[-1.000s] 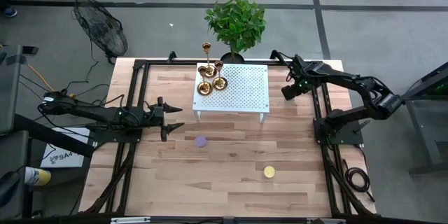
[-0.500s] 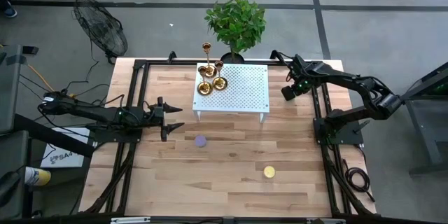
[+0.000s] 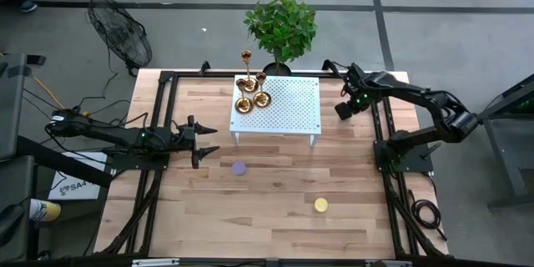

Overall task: Pick & Place candle stick holders
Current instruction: Put the blue scented candle on the shelf

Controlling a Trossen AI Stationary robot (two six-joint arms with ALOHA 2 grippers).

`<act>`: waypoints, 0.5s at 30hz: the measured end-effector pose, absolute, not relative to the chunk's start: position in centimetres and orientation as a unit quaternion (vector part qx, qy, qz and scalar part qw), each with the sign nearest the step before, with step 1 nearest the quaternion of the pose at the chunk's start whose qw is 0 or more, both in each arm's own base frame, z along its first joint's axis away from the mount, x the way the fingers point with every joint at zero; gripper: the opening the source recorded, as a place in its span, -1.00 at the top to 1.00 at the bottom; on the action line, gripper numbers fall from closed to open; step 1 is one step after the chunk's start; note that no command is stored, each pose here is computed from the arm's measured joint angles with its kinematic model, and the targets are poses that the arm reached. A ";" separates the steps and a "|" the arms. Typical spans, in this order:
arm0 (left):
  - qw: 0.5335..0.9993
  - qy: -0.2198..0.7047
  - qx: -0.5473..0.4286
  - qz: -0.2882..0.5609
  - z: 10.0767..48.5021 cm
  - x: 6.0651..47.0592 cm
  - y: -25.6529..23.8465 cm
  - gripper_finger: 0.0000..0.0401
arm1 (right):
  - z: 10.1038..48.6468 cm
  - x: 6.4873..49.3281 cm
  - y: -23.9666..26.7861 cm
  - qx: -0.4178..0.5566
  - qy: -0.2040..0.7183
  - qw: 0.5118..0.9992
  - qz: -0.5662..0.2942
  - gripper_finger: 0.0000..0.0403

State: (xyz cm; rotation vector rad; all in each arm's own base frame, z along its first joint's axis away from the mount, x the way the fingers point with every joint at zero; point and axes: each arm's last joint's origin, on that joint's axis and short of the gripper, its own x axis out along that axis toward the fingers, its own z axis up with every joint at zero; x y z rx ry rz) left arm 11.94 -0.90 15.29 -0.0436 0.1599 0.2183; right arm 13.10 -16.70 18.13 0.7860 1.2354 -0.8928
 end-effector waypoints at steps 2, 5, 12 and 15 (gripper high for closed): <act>0.991 0.080 -0.022 0.109 15.3 11.9 -0.9 -0.45 | 18.9 13.3 -16.9 0.346 0.544 0.655 -0.393 1.00; 0.991 0.080 -0.022 0.109 15.3 11.9 -0.9 -0.45 | 20.2 13.5 -17.2 0.341 0.546 0.658 -0.391 1.00; 0.991 0.080 -0.022 0.109 15.3 11.9 -0.9 -0.45 | 23.7 13.9 -17.7 0.326 0.554 0.662 -0.387 1.00; 0.991 0.080 -0.022 0.109 15.3 11.9 -0.9 -0.45 | 25.4 14.1 -17.9 0.318 0.555 0.667 -0.382 1.00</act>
